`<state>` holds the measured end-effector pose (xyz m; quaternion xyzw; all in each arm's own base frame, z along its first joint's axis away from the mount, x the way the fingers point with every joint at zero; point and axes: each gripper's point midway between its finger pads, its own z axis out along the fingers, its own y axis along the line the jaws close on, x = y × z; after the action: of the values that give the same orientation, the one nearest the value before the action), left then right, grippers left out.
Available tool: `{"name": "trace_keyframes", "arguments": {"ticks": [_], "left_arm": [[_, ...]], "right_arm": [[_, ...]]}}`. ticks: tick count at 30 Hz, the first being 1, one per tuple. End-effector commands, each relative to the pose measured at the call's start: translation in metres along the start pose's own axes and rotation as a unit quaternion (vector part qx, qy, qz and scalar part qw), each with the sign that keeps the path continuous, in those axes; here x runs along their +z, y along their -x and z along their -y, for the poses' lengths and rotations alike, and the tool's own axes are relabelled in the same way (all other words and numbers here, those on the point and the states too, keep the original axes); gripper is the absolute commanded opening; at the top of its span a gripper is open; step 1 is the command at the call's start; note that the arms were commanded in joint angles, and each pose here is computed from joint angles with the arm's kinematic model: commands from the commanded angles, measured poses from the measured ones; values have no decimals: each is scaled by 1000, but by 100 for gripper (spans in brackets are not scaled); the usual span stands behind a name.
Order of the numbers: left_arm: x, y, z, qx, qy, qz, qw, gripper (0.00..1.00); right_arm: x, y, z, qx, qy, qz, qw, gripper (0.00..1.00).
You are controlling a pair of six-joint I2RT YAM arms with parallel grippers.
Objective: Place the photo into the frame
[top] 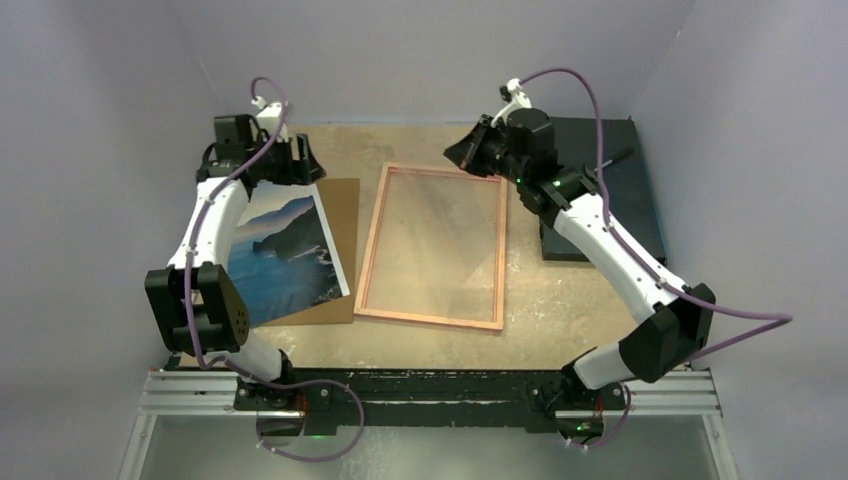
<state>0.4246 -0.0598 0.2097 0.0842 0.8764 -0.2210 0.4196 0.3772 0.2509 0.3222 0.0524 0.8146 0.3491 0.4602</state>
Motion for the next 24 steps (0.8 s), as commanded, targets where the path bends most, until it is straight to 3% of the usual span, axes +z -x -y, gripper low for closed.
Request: {"name": "trace_keyframes", "arguments": {"ticks": [1,7,16,24], "left_arm": [[-18,-2,-25,-22,-1,-1,1000,68],[-18,-34,-47,-6,23,-24,999,67],[-15,-68,-44,-10,11,-57,998,62],[9,-101,-18,8,-26,-101,994,52]], "right_arm": [[-8,21,-76,52,144,14,988,0],[23,3,-38,108,103,39,988,0],[49,-63,88,137,-23,114,984,0],[37,-105,118,150,-41,82,984,0]]}}
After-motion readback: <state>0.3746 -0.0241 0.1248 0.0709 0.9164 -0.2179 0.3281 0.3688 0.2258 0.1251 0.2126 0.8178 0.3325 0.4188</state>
